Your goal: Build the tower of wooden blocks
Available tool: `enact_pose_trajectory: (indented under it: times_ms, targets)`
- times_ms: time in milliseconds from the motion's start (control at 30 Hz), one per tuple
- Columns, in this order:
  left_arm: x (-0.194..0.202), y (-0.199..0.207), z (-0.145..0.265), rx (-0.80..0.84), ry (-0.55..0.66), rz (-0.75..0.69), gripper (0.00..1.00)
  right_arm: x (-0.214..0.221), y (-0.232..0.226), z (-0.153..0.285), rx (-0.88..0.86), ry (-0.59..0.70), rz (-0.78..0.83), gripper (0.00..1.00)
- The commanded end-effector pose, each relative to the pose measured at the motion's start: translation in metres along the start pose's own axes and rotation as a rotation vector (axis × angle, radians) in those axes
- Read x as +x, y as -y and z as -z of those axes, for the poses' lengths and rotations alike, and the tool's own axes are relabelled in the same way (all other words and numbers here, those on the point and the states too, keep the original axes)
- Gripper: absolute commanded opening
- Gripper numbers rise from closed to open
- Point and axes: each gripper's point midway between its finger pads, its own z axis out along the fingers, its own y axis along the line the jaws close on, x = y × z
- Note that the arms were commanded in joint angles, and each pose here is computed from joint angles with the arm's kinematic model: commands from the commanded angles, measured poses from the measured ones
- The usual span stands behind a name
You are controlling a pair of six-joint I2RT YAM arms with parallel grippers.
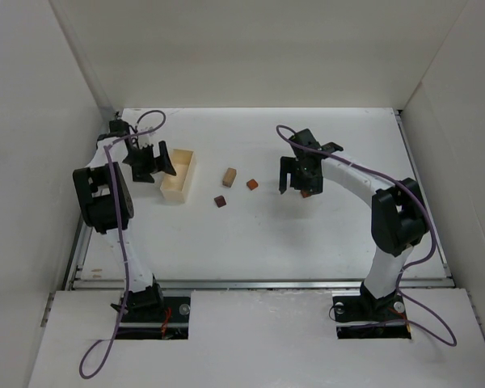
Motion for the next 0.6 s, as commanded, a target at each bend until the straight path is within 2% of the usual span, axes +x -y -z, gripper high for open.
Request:
enact_pose_trajectory:
  times_ms: [0,133,167,267,300,367,400,433,467,567]
  targets:
    - [-0.051,0.000,0.066,-0.191,0.205,-0.123,1.00,-0.012,-0.009,0.011,-0.020,0.046,0.014,0.89]
    - [-0.077,0.025,0.108,-0.316,0.358,-0.224,1.00,-0.014,-0.010,0.010,-0.024,0.054,0.013,0.89]
    - [-0.085,0.042,0.128,-0.340,0.420,-0.274,0.99,-0.015,-0.009,0.010,-0.017,0.059,0.004,0.89]
    - [-0.086,0.083,0.132,-0.401,0.469,-0.404,0.97,-0.020,-0.012,0.016,-0.034,0.088,-0.008,0.89]
    - [-0.081,0.112,0.124,-0.382,0.466,-0.469,0.96,-0.023,-0.014,0.020,-0.044,0.105,-0.010,0.89]
    - [-0.074,0.134,0.115,-0.387,0.445,-0.523,0.91,-0.026,-0.017,0.024,-0.062,0.117,-0.022,0.89]
    - [-0.061,0.150,0.094,-0.372,0.386,-0.564,0.84,-0.030,-0.020,0.028,-0.074,0.135,-0.034,0.89]
    - [-0.055,0.161,0.082,-0.353,0.366,-0.590,0.84,-0.029,-0.021,0.028,-0.083,0.130,-0.044,0.89]
    - [-0.048,0.169,0.074,-0.355,0.343,-0.612,0.80,-0.034,-0.017,0.033,-0.084,0.145,-0.057,0.89]
    - [-0.013,0.203,0.033,-0.350,0.254,-0.731,0.80,-0.043,-0.010,0.042,-0.092,0.177,-0.103,0.89]
